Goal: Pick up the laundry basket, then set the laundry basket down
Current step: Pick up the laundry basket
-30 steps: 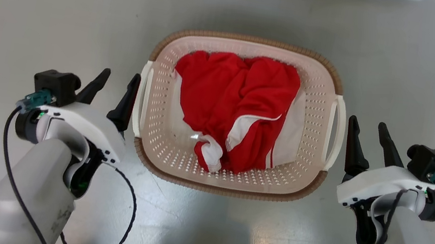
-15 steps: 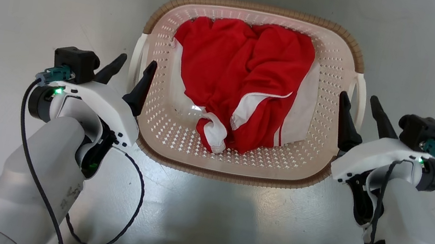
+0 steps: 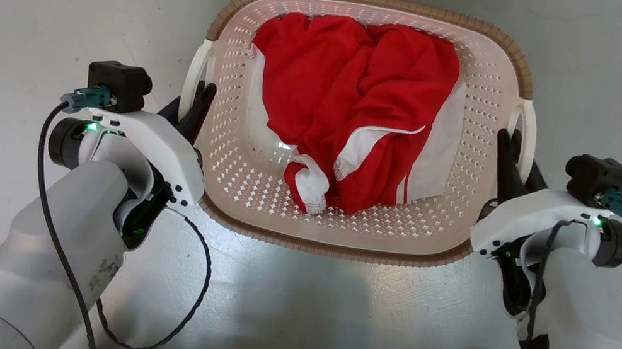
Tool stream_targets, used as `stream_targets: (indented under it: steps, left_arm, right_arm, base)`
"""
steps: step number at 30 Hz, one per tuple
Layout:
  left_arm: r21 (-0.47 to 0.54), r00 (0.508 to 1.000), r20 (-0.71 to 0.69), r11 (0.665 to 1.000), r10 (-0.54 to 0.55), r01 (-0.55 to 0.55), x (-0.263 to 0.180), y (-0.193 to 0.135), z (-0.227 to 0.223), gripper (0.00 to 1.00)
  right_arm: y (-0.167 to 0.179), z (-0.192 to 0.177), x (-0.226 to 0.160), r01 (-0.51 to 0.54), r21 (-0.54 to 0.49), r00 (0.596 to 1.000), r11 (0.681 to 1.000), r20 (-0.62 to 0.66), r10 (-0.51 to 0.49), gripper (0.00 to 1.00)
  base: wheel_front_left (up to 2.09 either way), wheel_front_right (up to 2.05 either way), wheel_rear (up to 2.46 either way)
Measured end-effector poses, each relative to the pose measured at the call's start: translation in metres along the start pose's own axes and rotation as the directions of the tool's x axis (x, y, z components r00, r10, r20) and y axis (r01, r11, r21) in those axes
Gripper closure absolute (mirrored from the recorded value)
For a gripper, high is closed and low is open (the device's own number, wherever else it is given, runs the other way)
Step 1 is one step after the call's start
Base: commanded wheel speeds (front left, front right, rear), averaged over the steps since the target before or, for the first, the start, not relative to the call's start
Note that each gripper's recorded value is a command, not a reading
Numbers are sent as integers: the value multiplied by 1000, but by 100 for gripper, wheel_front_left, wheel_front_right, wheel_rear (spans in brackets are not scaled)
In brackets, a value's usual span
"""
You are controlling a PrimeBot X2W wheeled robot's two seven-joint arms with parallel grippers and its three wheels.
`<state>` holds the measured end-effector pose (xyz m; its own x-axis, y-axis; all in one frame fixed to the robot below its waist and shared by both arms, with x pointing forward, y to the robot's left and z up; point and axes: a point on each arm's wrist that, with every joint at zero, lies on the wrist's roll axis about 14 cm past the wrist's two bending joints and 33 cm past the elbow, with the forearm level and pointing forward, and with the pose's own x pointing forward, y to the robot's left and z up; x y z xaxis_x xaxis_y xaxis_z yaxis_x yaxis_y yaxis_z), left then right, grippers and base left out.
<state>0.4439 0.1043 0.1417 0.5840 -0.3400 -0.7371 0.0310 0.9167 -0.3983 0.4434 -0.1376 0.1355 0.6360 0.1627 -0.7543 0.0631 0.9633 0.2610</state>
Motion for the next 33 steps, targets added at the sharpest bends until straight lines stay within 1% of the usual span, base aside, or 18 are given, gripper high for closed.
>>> stream_targets:
  steps: [7, 13, 15, 22, 29, 33]
  left_arm:
    - [-4, 1000, -13, 1000, -6, 6, -3, -1, -1, 100]
    - [1, 1000, -1, 1000, -16, 16, -9, -8, 8, 100]
    - [4, 1000, 0, 1000, -19, 19, -13, -12, 11, 100]
    - [5, 1000, 2, 1000, -20, 20, -35, -23, 16, 100]
    - [8, 999, 25, 1000, -28, 27, -64, -38, 30, 100]
    - [10, 999, 24, 1000, -30, 30, -84, -46, 32, 100]
  right_arm:
    - [5, -1, -4, -7, 6, 1000, 1000, -8, 7, 100]
    - [9, 10, -13, -14, 1, 1000, 1000, 10, 14, 100]
    - [11, 13, -18, -19, -17, 1000, 1000, 8, 20, 100]
    - [21, 24, -42, -35, -37, 999, 999, 9, 36, 100]
    - [35, 49, -72, -57, -47, 996, 997, 58, 60, 100]
    - [41, 52, -94, -66, -43, 995, 997, 72, 69, 100]
  base:
    - [0, 0, 0]
    - [0, 0, 0]
    - [0, 0, 0]
    - [0, 0, 0]
    - [0, 0, 0]
    - [0, 0, 0]
